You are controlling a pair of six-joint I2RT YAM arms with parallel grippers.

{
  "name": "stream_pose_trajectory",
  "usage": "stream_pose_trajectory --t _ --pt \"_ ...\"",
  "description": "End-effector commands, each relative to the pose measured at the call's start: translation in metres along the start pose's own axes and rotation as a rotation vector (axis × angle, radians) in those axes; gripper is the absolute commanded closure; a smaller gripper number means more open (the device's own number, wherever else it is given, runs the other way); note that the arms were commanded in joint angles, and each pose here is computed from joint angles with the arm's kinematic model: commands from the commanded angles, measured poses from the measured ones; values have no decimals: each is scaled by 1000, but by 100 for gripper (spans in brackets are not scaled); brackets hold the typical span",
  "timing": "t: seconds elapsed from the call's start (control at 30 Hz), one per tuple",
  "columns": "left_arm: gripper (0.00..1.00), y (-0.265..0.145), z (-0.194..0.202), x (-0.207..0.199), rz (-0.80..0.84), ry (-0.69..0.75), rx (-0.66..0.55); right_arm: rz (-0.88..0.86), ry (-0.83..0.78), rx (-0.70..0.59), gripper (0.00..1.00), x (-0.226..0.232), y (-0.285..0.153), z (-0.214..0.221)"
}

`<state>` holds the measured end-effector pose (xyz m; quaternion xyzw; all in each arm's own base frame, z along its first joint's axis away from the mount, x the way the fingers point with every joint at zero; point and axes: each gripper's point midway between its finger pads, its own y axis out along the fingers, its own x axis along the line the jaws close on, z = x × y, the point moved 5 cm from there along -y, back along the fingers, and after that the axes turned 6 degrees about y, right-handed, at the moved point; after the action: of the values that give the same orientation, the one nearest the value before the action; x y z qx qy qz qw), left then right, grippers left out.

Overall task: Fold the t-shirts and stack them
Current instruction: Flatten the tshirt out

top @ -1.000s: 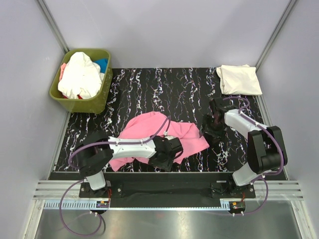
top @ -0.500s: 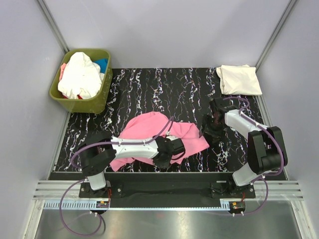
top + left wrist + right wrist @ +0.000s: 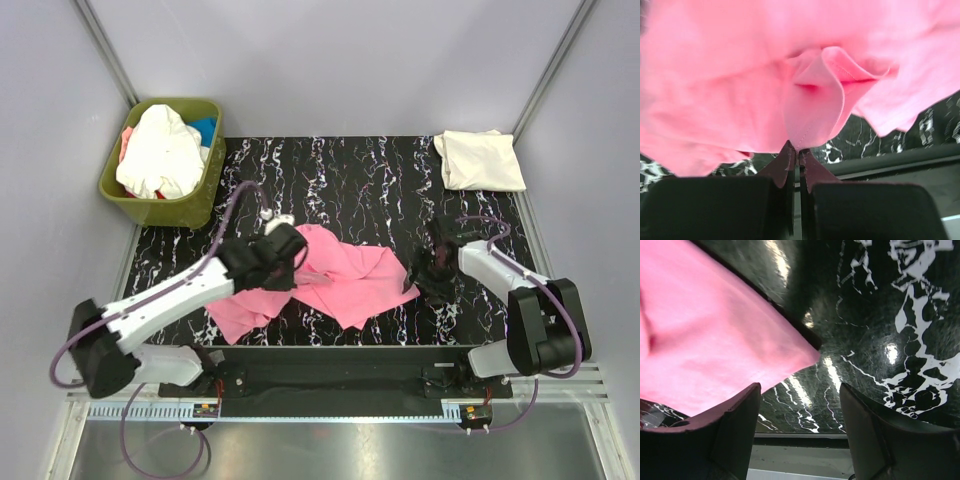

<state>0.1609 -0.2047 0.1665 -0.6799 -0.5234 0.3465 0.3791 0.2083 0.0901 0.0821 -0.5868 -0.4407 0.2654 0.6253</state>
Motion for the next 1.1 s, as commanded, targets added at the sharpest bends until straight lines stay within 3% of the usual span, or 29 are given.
stream_pose_trajectory --t 0.0,0.2,0.5,0.63,0.7,0.87,1.07 --pt "100 -25 -15 24 -20 -8 -58 -29 53 2 29 3 5 1" --pt "100 -22 -8 35 -37 -29 -39 -21 41 50 35 6 24 -1" --pt "100 -24 -3 45 -41 -51 -46 -11 29 38 64 8 29 -7" --pt "100 -29 -8 53 -47 -63 -60 3 20 13 66 10 29 -15" --pt "100 -31 -11 58 -53 -71 -67 35 14 8 66 8 29 -18" --pt "100 -34 -12 65 -59 -83 -68 66 -1 -27 42 7 21 -25" --pt "100 -36 -11 72 -61 -101 -70 67 9 -16 39 9 28 -29"
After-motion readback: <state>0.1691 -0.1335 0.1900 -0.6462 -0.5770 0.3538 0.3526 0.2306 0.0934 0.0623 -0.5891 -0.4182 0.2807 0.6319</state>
